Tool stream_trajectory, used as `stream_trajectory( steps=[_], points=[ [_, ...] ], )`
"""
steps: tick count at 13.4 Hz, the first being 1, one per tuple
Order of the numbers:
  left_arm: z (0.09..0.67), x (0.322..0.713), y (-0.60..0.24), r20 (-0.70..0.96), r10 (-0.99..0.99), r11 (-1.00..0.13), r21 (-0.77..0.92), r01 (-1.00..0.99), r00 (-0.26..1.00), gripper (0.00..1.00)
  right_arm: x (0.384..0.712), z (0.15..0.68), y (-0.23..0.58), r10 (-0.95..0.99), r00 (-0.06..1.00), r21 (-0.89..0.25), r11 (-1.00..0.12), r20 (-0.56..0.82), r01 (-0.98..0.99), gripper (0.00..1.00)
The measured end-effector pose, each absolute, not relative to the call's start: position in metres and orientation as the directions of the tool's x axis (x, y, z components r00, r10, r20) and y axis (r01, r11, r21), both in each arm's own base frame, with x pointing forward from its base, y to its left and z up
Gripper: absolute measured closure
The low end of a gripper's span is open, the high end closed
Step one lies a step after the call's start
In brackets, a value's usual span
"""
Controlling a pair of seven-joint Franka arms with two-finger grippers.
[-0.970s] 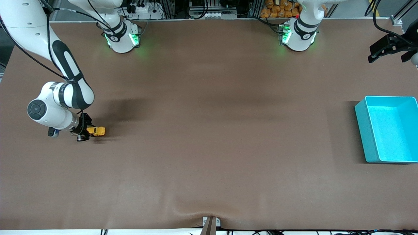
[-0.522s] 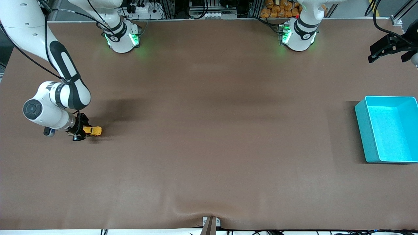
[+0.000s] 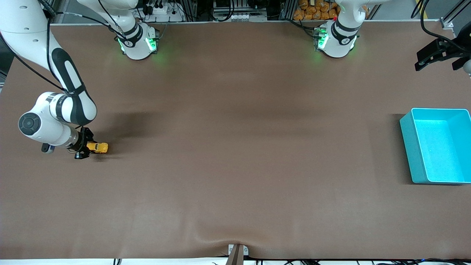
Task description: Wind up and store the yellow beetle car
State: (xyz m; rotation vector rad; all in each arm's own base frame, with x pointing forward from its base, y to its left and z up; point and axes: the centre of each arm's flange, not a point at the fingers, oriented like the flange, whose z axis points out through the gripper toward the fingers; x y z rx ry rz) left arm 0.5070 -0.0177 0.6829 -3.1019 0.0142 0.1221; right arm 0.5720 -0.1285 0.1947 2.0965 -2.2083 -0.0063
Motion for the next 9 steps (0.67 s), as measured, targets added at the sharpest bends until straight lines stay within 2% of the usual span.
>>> stream_trajectory(
  steps=[9],
  points=[
    [0.683,0.507,-0.018,-0.079,-0.008,-0.999,-0.037,-0.010,0.997,0.00,0.571,0.195,-0.164,-0.992,-0.062,0.072,0.070,0.105,-0.995,0.56]
  ],
)
